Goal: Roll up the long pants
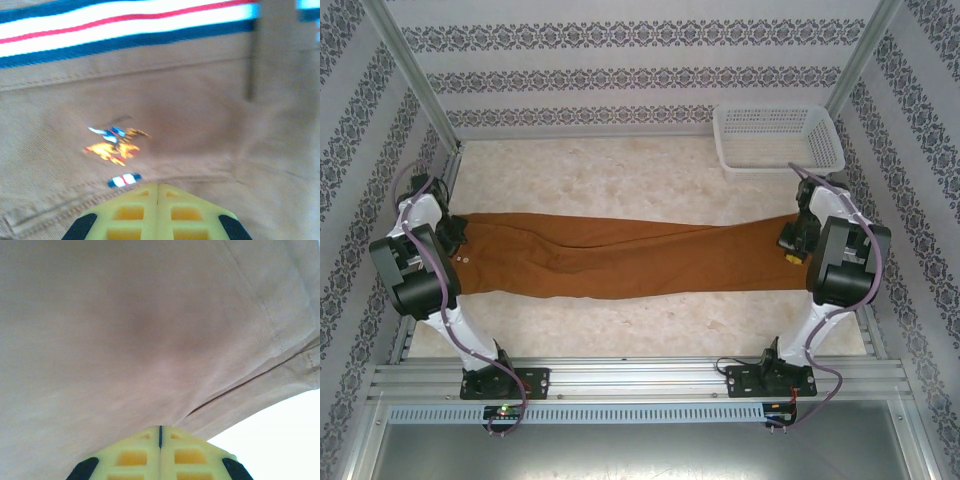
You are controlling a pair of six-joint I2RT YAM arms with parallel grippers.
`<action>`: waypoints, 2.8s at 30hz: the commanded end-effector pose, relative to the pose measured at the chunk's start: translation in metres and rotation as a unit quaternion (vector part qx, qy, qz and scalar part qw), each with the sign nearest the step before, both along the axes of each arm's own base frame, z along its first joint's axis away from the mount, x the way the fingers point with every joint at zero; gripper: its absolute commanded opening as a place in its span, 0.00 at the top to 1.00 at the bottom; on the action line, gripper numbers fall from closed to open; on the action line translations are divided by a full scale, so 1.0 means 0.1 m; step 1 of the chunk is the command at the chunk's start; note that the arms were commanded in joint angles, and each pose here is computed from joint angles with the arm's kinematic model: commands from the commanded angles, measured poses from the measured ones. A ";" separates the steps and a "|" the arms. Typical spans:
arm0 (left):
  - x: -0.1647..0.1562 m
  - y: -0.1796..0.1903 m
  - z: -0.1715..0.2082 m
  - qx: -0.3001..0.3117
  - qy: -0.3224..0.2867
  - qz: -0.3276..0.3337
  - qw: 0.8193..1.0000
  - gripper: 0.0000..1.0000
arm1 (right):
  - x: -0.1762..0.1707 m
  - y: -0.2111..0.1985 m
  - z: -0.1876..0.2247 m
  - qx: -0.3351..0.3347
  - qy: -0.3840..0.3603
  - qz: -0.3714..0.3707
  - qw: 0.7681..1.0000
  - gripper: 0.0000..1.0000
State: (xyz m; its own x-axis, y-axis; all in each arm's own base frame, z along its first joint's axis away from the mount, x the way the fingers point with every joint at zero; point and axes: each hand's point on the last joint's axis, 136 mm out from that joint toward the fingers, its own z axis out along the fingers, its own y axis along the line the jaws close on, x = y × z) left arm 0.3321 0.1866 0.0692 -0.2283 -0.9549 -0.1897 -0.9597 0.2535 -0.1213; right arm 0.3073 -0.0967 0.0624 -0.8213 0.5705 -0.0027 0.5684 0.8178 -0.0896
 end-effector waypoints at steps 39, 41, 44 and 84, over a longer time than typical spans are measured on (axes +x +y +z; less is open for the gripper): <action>0.68 -0.91 0.98 -0.103 -0.274 -0.106 0.950 1.00 | 1.02 5.03 -0.05 0.276 -0.120 0.385 0.873 1.00; 0.68 -0.92 0.99 -0.097 -0.274 -0.113 0.950 1.00 | 1.20 4.92 -0.08 0.267 -0.123 0.380 0.877 1.00; 0.72 -0.99 1.06 -0.098 -0.290 -0.142 0.942 1.00 | 1.37 4.67 -0.07 0.258 -0.123 0.368 0.885 1.00; 1.67 -2.15 -0.51 -0.141 -0.119 -0.214 0.959 1.00 | 0.47 0.76 -0.56 0.074 -0.006 0.096 0.993 1.00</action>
